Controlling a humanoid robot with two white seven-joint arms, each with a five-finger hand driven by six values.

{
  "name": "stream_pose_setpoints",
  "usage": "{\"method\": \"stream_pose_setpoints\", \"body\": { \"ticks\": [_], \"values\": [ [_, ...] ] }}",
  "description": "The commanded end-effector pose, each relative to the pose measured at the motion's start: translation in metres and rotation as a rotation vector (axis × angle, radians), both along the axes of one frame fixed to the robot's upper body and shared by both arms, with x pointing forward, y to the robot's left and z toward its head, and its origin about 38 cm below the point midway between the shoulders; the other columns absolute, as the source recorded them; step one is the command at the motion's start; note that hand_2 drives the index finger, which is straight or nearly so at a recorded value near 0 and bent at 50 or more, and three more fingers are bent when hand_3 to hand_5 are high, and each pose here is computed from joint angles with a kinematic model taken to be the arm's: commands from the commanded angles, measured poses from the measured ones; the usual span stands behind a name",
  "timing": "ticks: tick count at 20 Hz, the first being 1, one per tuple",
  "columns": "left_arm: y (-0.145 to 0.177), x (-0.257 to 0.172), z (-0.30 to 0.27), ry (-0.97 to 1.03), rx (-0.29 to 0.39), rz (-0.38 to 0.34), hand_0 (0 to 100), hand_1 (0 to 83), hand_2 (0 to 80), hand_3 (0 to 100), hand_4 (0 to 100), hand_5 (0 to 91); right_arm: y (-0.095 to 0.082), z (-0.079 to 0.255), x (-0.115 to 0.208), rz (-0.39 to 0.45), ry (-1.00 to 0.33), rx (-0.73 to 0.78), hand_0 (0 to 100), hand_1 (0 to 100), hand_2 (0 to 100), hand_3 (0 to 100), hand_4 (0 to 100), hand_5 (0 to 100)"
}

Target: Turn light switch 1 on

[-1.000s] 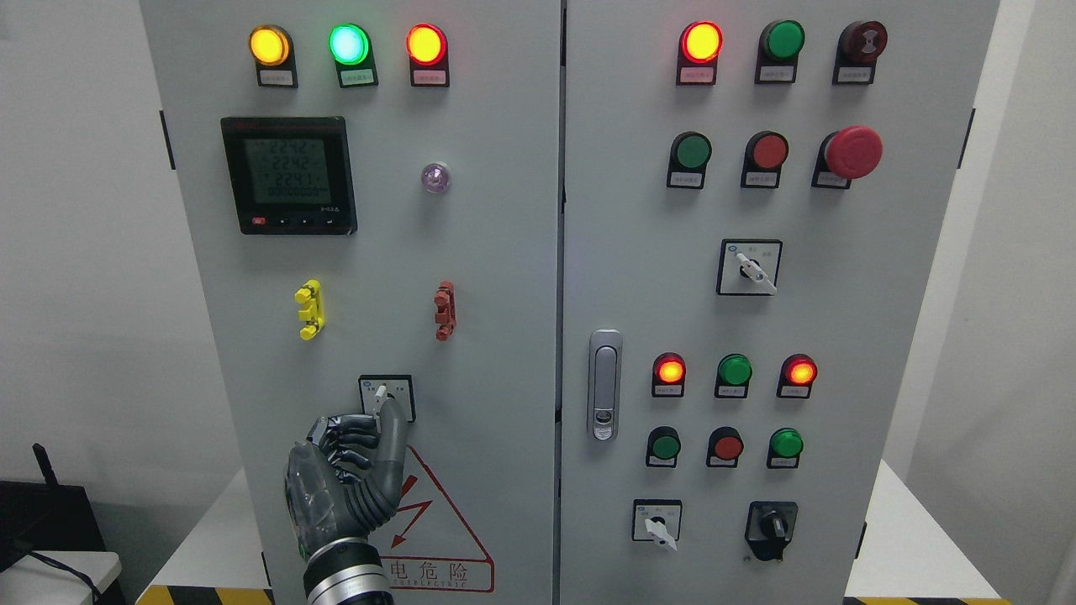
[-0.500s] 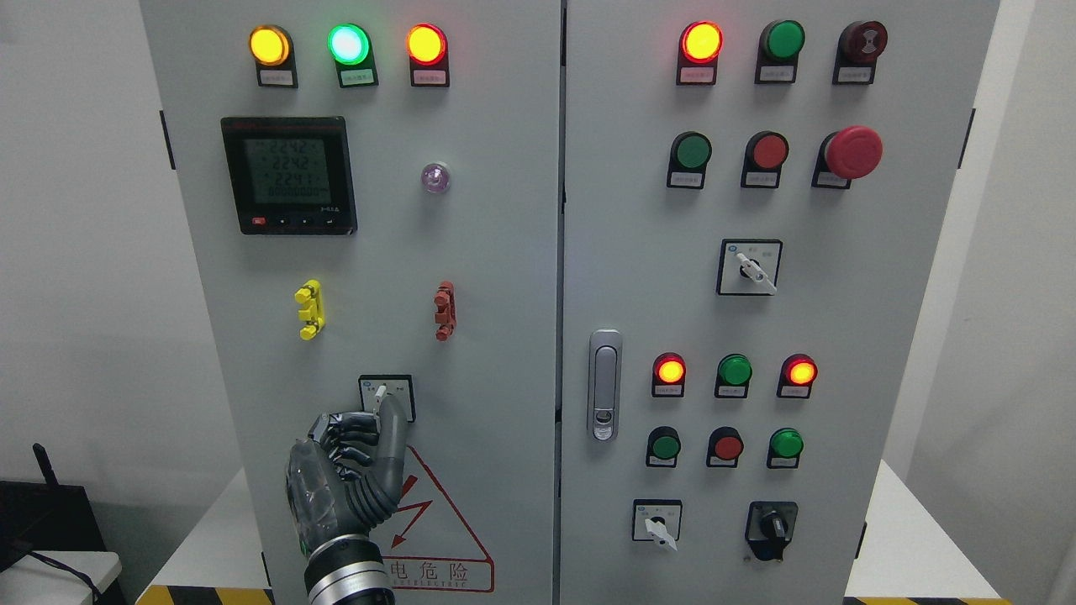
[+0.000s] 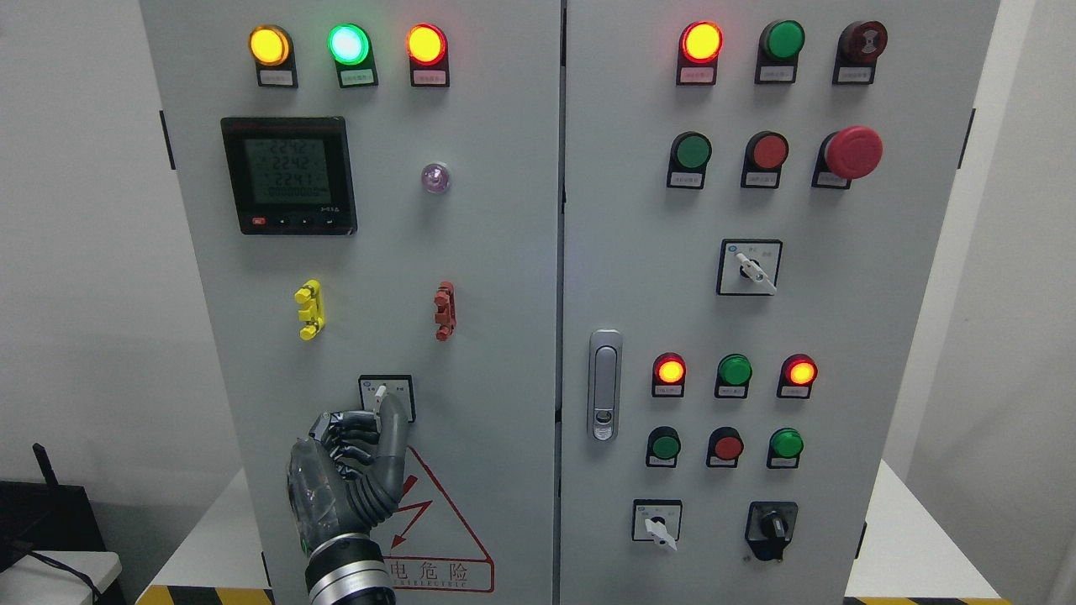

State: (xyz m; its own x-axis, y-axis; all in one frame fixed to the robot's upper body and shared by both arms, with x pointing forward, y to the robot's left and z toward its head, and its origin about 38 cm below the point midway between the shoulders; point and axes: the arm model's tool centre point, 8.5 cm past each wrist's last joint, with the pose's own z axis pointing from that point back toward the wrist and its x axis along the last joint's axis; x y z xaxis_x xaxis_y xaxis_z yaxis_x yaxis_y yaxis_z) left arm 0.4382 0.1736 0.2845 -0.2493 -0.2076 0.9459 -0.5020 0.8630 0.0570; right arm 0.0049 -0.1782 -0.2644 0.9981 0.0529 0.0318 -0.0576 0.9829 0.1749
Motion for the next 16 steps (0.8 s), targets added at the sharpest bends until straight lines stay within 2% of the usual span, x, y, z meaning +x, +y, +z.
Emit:
{"method": "stream_pose_setpoints", "body": {
  "ticks": [1,16],
  "values": [
    [-0.0004,-0.0001,0.0000,0.000,0.001,0.000,24,41.9,56.0,74,82,82.9,-0.0009,0.0000,0.0005,-0.018,-0.001,-0.001,12,39,0,0,0,0],
    [-0.0040,0.0003,0.0034,0.001,0.010,-0.004,25,42.5,57.2,75,83,82.4,0.0001,0.0000,0.0000,-0.018,0.001,0.001,12,39,0,0,0,0]
  ]
}}
